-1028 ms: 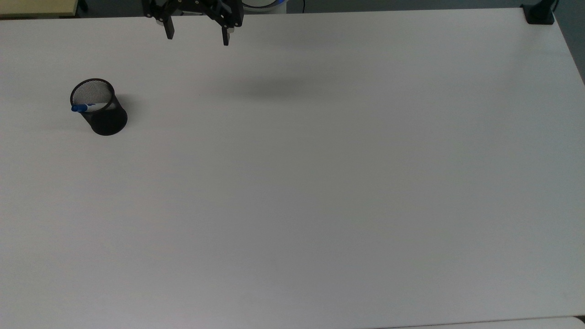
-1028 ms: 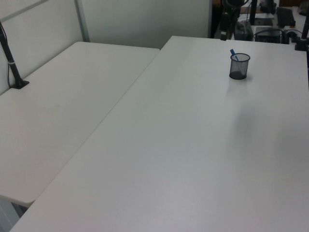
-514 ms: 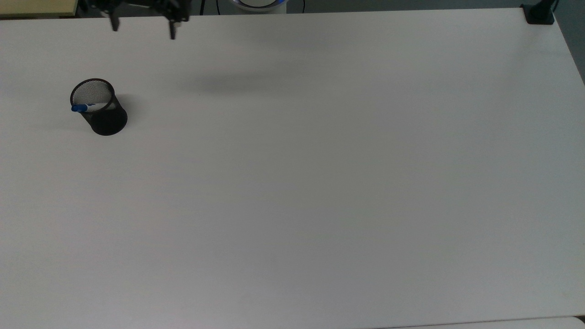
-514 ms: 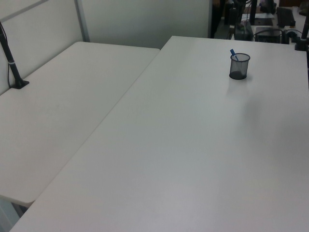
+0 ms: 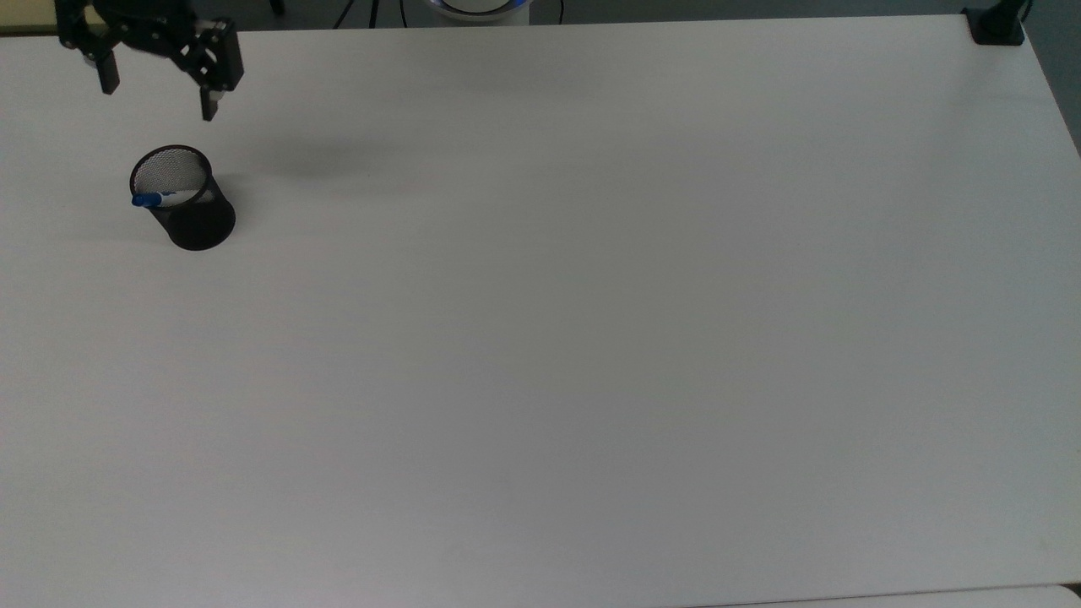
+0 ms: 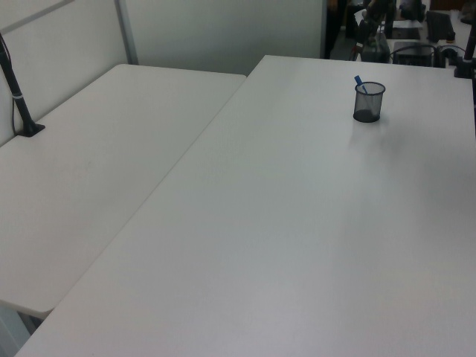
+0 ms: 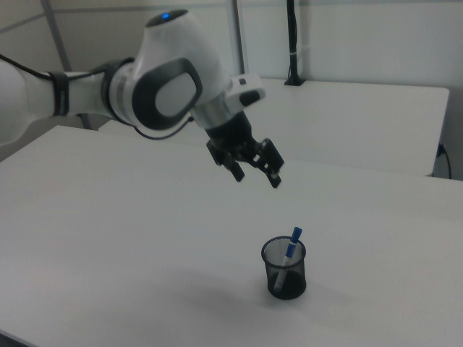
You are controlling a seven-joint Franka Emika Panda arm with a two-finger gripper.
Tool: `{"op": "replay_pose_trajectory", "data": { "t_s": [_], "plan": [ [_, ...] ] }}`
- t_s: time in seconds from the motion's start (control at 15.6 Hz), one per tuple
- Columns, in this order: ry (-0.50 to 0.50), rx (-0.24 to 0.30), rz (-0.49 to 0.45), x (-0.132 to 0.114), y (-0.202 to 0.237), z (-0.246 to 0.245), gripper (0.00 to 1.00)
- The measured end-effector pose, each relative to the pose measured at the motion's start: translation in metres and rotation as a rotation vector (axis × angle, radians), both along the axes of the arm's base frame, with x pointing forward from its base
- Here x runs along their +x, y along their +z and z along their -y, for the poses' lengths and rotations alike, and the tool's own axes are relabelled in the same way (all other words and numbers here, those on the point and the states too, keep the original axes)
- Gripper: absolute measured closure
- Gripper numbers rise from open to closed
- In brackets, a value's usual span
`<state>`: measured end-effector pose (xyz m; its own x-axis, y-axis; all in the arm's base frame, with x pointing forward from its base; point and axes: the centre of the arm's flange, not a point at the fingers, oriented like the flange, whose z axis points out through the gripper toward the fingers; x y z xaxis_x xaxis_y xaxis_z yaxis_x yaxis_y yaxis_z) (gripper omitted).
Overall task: Remove the marker
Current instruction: 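Move the open gripper over the black mesh cup toward the marker, then lower the gripper onto the blue-capped marker and close on it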
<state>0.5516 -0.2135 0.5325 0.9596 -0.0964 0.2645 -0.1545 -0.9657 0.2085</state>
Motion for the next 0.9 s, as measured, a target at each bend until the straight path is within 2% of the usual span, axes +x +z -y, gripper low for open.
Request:
{"op": "replay_pose_trajectory", "data": {
  "t_s": [0.32,0.58,0.71,0.84,0.9],
  "plan": [
    [-0.052,-0.008,0.045,-0.009,-0.053,0.034,0.00],
    [-0.098,-0.006,0.093,0.003,-0.099,0.039,0.03],
    [-0.114,-0.005,0.106,0.008,-0.113,0.040,0.06],
    [-0.125,-0.003,0.116,0.011,-0.119,0.041,0.16],
    [-0.127,-0.002,0.115,0.011,-0.120,0.041,0.16]
  ]
}}
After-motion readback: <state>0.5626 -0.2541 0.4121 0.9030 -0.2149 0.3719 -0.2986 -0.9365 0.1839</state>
